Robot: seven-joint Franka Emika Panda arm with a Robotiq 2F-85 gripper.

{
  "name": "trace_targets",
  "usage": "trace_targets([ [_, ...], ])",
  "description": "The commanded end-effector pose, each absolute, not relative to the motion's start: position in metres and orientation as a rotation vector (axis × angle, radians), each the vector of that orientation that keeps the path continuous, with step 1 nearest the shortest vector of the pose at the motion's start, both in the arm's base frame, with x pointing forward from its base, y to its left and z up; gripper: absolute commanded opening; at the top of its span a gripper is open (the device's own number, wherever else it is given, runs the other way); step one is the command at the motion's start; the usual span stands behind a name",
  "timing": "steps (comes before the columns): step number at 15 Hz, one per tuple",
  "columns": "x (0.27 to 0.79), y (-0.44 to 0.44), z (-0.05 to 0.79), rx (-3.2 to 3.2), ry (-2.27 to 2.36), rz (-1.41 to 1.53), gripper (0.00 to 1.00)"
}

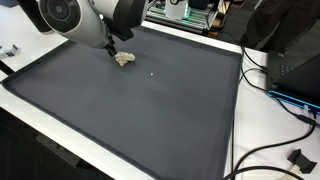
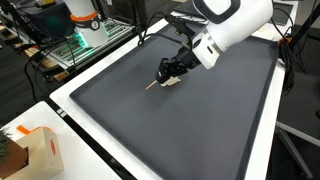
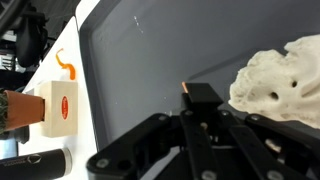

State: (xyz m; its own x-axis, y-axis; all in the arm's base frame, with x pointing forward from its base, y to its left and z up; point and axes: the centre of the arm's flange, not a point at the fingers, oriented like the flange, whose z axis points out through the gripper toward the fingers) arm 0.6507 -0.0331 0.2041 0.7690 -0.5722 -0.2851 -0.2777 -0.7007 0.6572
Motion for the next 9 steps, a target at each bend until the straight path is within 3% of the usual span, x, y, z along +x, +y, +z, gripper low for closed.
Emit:
trace_targets([
  [1, 0.656, -0.034, 0.204, 2.335, -0.531, -0.684, 0.03],
  [9, 0.656, -0.037, 0.221, 2.425, -0.386, -0.721, 0.03],
])
